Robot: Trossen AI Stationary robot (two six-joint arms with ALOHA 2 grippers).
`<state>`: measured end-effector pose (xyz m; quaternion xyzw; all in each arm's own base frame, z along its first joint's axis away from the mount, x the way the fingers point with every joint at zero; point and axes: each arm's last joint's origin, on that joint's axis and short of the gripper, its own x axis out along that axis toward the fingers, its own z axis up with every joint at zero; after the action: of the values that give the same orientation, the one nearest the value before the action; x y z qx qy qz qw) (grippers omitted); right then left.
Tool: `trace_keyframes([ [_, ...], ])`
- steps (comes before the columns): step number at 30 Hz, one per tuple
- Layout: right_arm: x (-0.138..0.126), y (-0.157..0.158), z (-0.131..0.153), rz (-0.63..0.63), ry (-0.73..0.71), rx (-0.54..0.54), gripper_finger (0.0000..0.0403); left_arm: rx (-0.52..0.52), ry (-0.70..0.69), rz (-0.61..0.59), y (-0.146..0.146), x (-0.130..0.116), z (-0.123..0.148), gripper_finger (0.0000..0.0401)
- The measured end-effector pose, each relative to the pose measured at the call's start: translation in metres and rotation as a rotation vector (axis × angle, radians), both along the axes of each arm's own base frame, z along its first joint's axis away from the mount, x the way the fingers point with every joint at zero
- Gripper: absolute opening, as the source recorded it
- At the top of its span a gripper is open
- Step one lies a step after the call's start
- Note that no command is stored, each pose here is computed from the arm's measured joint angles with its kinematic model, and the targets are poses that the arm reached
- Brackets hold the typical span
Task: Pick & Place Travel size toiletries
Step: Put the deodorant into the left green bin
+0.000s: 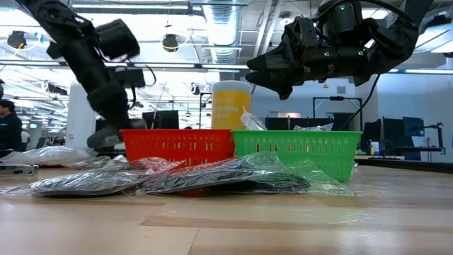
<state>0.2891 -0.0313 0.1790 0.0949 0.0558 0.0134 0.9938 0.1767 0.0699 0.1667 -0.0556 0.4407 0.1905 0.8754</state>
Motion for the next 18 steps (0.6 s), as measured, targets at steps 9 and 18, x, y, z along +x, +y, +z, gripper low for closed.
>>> trace_keyframes([
  [9, 0.0, 0.001, 0.0, 0.003, 0.0, 0.001, 0.0185, -0.093, -0.184, 0.006, -0.009, -0.005, 0.021, 0.0206],
  [18, 0.001, 0.004, 0.001, 0.014, -0.003, 0.001, 0.018, -0.104, -0.36, -0.132, -0.034, 0.016, 0.033, 0.0205],
])
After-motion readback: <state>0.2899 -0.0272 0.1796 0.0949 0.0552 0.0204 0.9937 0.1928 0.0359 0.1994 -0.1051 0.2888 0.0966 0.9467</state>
